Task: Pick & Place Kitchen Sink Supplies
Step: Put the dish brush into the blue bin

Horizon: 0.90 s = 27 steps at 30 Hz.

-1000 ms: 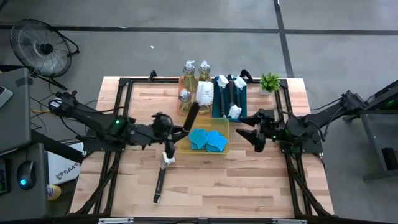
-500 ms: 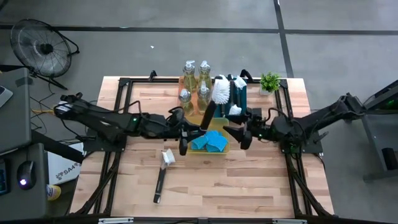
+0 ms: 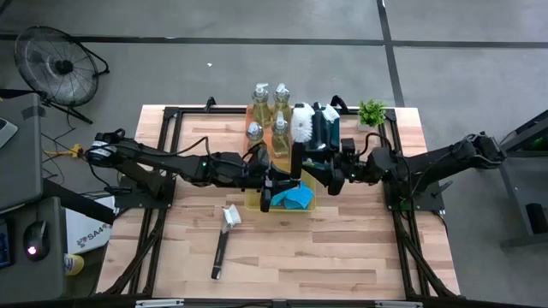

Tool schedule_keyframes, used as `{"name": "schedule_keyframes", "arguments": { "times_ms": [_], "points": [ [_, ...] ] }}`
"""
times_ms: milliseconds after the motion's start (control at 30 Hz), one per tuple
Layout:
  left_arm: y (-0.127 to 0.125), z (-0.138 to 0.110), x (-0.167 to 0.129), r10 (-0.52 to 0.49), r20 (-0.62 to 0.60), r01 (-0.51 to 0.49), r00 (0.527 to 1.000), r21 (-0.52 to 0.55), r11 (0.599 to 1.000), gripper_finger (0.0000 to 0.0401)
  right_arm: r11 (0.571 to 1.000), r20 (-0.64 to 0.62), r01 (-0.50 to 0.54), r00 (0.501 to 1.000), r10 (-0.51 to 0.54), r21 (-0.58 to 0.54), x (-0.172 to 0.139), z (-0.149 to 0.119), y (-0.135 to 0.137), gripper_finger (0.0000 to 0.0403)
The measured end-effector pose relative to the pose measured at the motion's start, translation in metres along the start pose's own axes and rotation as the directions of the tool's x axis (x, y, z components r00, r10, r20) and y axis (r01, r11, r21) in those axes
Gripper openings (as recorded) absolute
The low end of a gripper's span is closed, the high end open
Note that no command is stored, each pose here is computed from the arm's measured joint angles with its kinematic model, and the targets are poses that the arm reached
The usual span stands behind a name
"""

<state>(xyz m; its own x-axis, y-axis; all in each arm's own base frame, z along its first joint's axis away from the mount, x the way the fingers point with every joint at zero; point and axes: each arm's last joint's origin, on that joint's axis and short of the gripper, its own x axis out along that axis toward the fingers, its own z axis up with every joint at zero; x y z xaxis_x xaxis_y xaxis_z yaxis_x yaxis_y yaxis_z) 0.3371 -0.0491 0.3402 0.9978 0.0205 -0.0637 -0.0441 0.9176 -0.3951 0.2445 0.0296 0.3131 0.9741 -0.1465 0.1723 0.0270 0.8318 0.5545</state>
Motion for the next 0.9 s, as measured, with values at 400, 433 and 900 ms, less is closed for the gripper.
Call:
{"name": "schedule_keyframes", "arguments": {
  "times_ms": [400, 433, 900],
  "points": [
    [0.001, 0.006, 0.007, -0.027, -0.019, 0.028, 0.999, 0.021, 0.999, 0.0108, 0.990, -0.075, -0.141, 0.987, 0.142, 0.022, 0.000, -0.001, 0.003, 0.0321],
    [0.001, 0.006, 0.007, -0.031, -0.025, 0.032, 0.999, 0.021, 0.999, 0.0108, 0.990, -0.073, -0.140, 0.987, 0.141, 0.021, 0.000, -0.001, 0.003, 0.0321],
    [0.004, -0.003, 0.015, -0.014, -0.045, 0.014, 0.999, -0.002, 1.000, 0.0108, 0.980, -0.048, -0.200, 0.979, 0.200, -0.006, 0.000, 0.003, 0.006, 0.0321]
  ]
}}
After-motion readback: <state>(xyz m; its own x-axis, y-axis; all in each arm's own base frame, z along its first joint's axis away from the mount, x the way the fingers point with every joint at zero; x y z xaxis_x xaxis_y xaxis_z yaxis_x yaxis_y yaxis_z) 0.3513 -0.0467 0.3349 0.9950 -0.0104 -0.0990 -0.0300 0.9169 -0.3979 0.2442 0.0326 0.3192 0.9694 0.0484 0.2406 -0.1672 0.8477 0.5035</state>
